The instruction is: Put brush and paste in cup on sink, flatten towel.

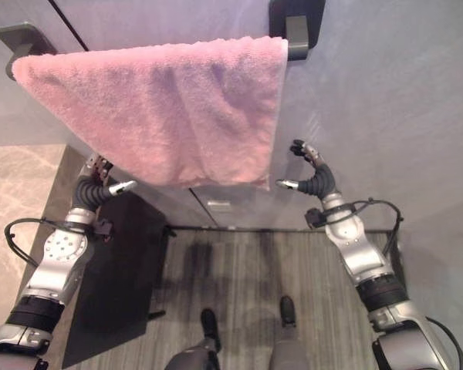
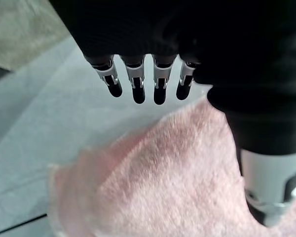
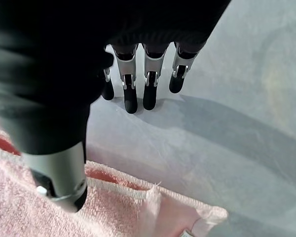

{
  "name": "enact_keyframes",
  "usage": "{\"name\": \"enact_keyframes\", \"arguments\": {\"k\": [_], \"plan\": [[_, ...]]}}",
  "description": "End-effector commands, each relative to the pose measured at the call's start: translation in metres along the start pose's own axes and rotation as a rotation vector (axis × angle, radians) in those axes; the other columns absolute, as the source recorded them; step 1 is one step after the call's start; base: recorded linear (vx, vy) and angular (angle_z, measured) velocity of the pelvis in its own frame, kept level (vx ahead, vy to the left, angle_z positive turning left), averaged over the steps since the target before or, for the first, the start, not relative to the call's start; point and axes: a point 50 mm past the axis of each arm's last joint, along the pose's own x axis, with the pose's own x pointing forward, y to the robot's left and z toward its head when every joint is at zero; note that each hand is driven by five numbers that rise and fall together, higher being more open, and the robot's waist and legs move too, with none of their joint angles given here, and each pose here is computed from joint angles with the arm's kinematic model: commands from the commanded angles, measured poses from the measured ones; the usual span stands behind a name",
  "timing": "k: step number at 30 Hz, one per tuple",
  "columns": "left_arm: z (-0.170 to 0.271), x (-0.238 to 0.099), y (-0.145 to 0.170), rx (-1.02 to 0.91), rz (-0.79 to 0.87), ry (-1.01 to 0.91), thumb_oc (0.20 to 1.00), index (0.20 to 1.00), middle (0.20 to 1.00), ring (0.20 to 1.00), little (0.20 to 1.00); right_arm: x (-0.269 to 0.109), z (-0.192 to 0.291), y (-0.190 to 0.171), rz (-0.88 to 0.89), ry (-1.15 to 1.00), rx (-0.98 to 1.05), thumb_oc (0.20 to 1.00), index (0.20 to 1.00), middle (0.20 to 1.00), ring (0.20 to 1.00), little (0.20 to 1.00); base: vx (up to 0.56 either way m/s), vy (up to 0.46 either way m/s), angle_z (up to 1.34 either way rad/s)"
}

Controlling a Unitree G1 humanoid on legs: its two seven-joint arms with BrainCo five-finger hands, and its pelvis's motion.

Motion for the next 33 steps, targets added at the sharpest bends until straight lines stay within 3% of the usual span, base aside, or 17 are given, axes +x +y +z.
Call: {"name": "enact_keyframes", "arguments": {"k": [1,5,6,7,9,13,20,23,24,25,26,27,28,29,30,31,33], "plan": [[0.021,0.02,0.008,0.008,0.032,-0.083,1.0,1.0,1.0,1.0,1.0,0.02,0.027,0.008,0.001,-0.106,0.037,0.906,0.906,0.906,0.906,0.906,0.0,0.0,0.0],[0.026,0.025,0.003,-0.004,0.019,-0.099,1.0,1.0,1.0,1.0,1.0,0.024,0.031,0.011,0.009,-0.111,0.034,0.843,0.843,0.843,0.843,0.843,0.0,0.0,0.0],[0.026,0.026,0.002,-0.01,0.017,-0.1,1.0,1.0,1.0,1.0,1.0,0.026,0.032,0.012,0.013,-0.112,0.033,0.674,0.674,0.674,0.674,0.674,0.0,0.0,0.0],[0.028,0.027,0.002,-0.011,0.014,-0.105,1.0,1.0,1.0,1.0,1.0,0.027,0.032,0.013,0.012,-0.113,0.031,0.602,0.602,0.602,0.602,0.602,0.0,0.0,0.0],[0.03,0.028,0.001,-0.011,0.009,-0.112,1.0,1.0,1.0,1.0,1.0,0.029,0.034,0.014,0.009,-0.115,0.035,0.548,0.548,0.548,0.548,0.548,0.0,0.0,0.0],[0.034,0.031,0.0,-0.014,0.004,-0.128,1.0,1.0,1.0,1.0,1.0,0.035,0.037,0.017,0.011,-0.114,0.037,0.322,0.322,0.322,0.322,0.322,0.0,0.0,0.0],[0.041,0.033,0.002,-0.01,-0.005,-0.15,1.0,1.0,1.0,1.0,1.0,0.042,0.044,0.02,0.021,-0.13,0.023,0.209,0.209,0.209,0.209,0.209,0.0,0.0,0.0],[0.044,0.034,0.002,-0.011,-0.011,-0.163,1.0,1.0,1.0,1.0,1.0,0.045,0.046,0.019,0.022,-0.131,0.015,0.2,0.2,0.2,0.2,0.2,0.0,0.006,0.01],[0.044,0.033,0.002,-0.011,-0.015,-0.162,0.928,0.928,0.928,0.928,0.928,0.045,0.046,0.019,0.022,-0.133,0.012,0.2,0.2,0.2,0.2,0.2,0.0,0.014,0.03],[0.044,0.033,0.001,-0.017,-0.018,-0.161,0.768,0.768,0.768,0.768,0.768,0.046,0.047,0.019,0.022,-0.135,0.011,0.2,0.2,0.2,0.2,0.2,0.0,0.0,0.0],[0.044,0.033,0.002,-0.013,-0.019,-0.162,0.755,0.755,0.755,0.755,0.755,0.046,0.047,0.018,0.02,-0.134,0.011,0.2,0.2,0.2,0.2,0.2,0.0,0.0,0.0],[0.044,0.033,0.002,-0.012,-0.017,-0.163,0.796,0.796,0.796,0.796,0.796,0.046,0.047,0.017,0.017,-0.133,0.01,0.203,0.203,0.203,0.203,0.203,0.0,0.0,0.0],[0.044,0.033,0.002,-0.012,-0.017,-0.163,0.884,0.884,0.884,0.884,0.884,0.046,0.047,0.017,0.018,-0.133,0.01,0.272,0.272,0.272,0.272,0.272,0.0,0.0,0.0],[0.045,0.032,0.003,-0.009,-0.012,-0.165,1.0,1.0,1.0,1.0,1.0,0.045,0.047,0.017,0.023,-0.134,0.008,0.511,0.511,0.511,0.511,0.511,0.0,0.0,0.0],[0.045,0.032,0.003,-0.009,-0.012,-0.164,1.0,1.0,1.0,1.0,1.0,0.045,0.047,0.017,0.023,-0.134,0.008,0.598,0.598,0.598,0.598,0.598,0.0,0.0,0.0],[0.045,0.031,0.005,-0.004,-0.008,-0.166,1.0,1.0,1.0,1.0,1.0,0.043,0.046,0.016,0.028,-0.136,-0.002,1.0,1.0,1.0,1.0,1.0,0.0,0.0,0.0],[0.044,0.03,0.006,0.0,-0.006,-0.164,1.0,1.0,1.0,1.0,1.0,0.04,0.045,0.014,0.034,-0.135,-0.007,1.0,1.0,1.0,1.0,1.0,0.0,0.0,0.0]]}}
